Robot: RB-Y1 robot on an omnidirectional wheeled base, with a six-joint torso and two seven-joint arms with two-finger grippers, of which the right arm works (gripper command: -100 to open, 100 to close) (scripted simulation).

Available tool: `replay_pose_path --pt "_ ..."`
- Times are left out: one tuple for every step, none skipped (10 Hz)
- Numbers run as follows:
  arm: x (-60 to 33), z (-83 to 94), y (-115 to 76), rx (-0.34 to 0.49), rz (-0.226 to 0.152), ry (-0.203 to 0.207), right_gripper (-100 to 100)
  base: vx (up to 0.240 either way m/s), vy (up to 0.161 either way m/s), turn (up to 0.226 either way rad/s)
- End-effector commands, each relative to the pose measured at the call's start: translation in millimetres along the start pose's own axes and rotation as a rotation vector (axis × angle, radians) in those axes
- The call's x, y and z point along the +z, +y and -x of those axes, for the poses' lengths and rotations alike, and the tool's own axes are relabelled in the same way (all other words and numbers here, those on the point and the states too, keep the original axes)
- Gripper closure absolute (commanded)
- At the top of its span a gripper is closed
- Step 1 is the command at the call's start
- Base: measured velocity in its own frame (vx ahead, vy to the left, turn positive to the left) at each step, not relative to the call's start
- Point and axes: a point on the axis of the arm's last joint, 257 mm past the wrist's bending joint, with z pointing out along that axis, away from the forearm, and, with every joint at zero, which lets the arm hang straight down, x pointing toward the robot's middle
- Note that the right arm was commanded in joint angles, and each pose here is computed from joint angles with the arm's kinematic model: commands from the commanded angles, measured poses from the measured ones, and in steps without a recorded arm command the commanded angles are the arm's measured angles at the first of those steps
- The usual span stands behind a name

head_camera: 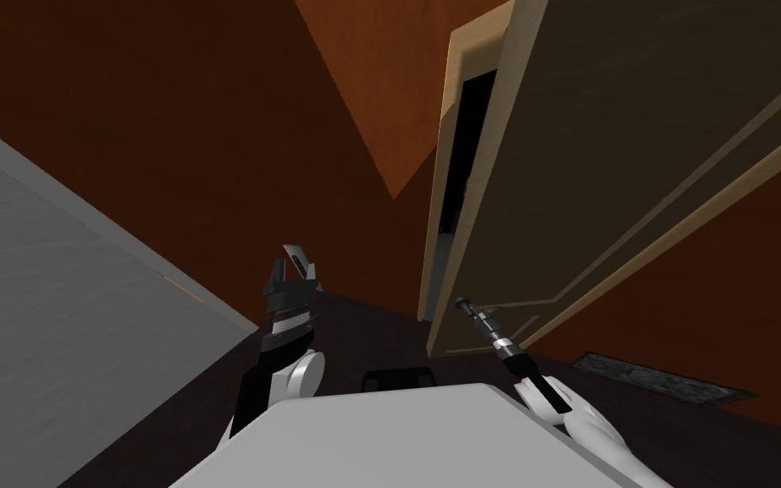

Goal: Pull the door open

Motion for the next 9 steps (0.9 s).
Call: replay_pose_path --pt "-7.9 2.5 2.2 -0.004 0.006 0.015 100 -0.201 -0.078 0.136" --pt "-12.4 3.1 2.4 -0.004 0.007 0.023 100 -0.188 -0.07 0.107" --pt "-15.9 3.5 2.6 -0.004 0.007 0.03 100 -0.176 -0.044 0.089" --pt "-13.6 0.1 0.6 -0.001 0.003 0.028 100 -0.076 -0.016 0.011" --pt "-24.1 2.0 -1.0 0.001 0.003 0.037 100 -0.157 -0.091 0.221" --pt "-26.5 2.7 -1.0 0.0 0.003 0.039 100 -0.2 -0.089 0.187" --pt "-31.7 4.2 -0.9 0.0 0.005 0.043 100 -0.18 -0.061 0.129" --pt "-37.4 5.8 -0.8 -0.001 0.006 0.049 100 -0.215 -0.053 0.158" --pt "-43.4 7.4 -0.5 -0.002 0.007 0.054 100 -0.187 -0.08 0.213"
